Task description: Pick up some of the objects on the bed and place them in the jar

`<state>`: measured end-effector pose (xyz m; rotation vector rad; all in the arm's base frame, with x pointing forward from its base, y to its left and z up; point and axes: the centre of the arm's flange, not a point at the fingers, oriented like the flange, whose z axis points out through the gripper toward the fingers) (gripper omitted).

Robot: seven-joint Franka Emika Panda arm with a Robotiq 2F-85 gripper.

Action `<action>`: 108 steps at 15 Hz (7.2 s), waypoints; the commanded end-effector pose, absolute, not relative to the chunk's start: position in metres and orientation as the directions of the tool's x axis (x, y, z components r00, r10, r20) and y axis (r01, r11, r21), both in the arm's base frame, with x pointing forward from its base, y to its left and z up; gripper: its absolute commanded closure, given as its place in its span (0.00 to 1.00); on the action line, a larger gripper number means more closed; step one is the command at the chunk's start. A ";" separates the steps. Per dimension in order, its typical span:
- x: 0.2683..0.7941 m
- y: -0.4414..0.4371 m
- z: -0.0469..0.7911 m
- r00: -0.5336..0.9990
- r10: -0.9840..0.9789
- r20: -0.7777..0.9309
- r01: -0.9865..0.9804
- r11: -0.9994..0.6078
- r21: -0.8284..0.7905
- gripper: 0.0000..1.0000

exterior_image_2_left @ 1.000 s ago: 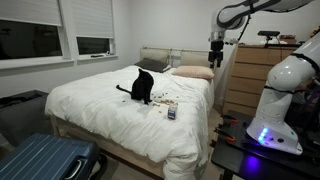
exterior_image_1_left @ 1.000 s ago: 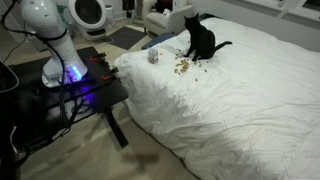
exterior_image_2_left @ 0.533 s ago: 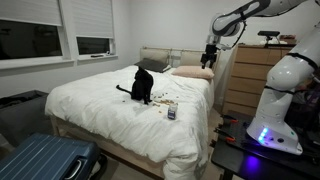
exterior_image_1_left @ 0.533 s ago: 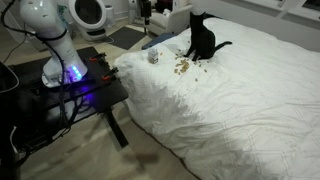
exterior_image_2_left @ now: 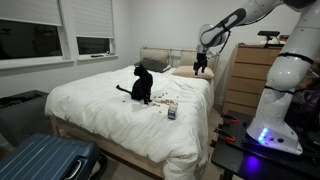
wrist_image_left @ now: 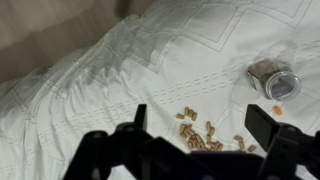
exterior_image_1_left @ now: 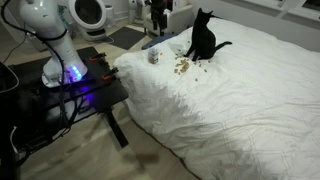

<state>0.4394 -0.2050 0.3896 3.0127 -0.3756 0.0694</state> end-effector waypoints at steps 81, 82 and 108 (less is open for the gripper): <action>0.621 -0.264 0.061 0.855 -0.512 0.079 -0.516 -0.856 0.025 0.94; 0.620 -0.265 0.063 0.855 -0.513 0.080 -0.516 -0.856 0.026 1.00; 0.548 -0.234 0.195 0.853 -0.510 0.110 -0.515 -0.857 0.023 0.99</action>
